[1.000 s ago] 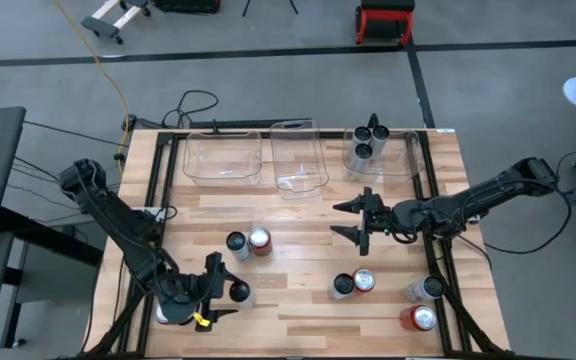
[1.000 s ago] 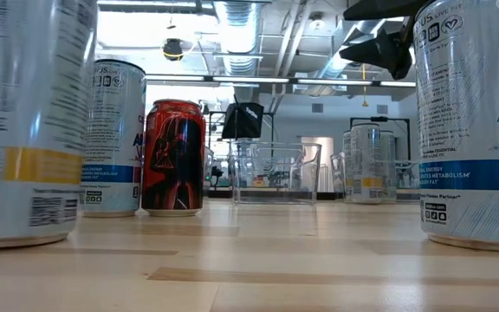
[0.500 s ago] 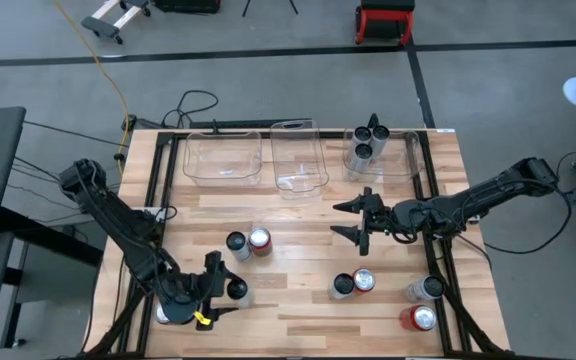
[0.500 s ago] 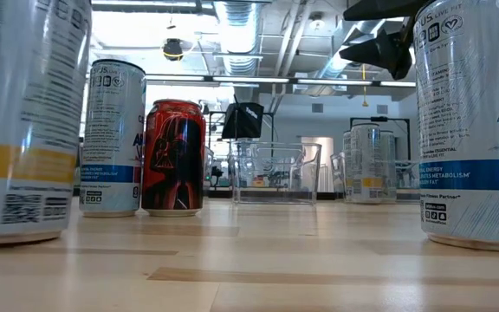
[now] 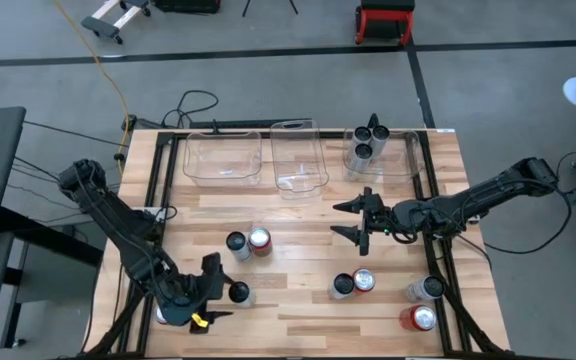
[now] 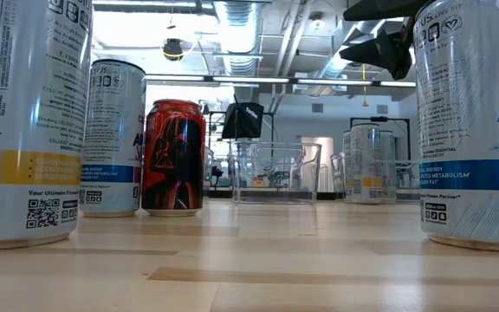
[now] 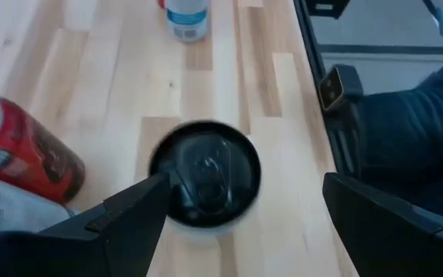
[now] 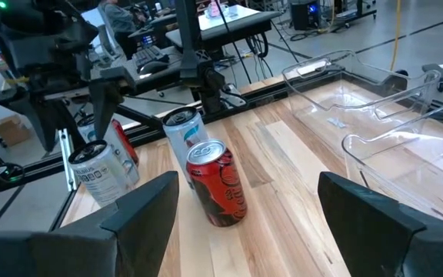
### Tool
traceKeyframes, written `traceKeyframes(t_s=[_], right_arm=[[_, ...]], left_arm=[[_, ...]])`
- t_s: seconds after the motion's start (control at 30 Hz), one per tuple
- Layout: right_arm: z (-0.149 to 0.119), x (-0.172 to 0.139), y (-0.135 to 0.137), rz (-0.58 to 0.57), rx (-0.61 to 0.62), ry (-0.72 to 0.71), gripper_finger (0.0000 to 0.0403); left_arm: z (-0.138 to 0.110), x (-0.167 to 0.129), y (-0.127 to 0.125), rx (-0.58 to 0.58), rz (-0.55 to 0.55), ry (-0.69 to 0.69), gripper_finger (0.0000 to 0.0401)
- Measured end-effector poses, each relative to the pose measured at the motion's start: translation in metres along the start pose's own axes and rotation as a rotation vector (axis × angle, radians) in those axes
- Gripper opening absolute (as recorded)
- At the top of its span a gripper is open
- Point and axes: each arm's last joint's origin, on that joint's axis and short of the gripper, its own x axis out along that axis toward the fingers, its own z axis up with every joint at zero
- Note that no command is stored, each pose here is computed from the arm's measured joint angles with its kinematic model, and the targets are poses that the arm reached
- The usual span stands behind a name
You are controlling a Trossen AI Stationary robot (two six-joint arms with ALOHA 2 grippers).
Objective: Sort soda cans
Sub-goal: Put the white-yellow soda can into the right transparent bin
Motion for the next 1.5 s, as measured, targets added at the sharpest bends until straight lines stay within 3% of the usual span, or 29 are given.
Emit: traceKeyframes(t_s=[0.27, 0.43, 0.7, 1.17, 1.43, 1.5], right_arm=[[0.0, 0.0, 0.0, 0.0, 0.001, -0.001, 0.033], [0.0, 0.0, 0.0, 0.0, 0.0, -0.001, 0.033], [0.0, 0.0, 0.0, 0.0, 0.0, -0.001, 0.033], [0.0, 0.0, 0.0, 0.006, 0.0, 0.002, 0.033], [0.0, 0.0, 0.0, 0.008, 0.041, 0.002, 0.033], [0.001, 0.0, 0.001, 0.008, 0.042, 0.002, 0.033]], left_arm=[[-0.004, 0.001, 0.007, -0.013, 0.089, 0.02, 0.0335], [-0.003, 0.002, 0.005, -0.016, 0.078, 0.003, 0.0335], [-0.008, 0.026, 0.001, 0.069, 0.095, 0.032, 0.0335], [-0.001, 0.037, 0.014, 0.021, 0.144, 0.031, 0.0334], [0.013, 0.046, 0.029, 0.03, 0.184, -0.017, 0.0255], [0.021, 0.05, 0.034, 0.029, 0.182, -0.059, 0.0252]])
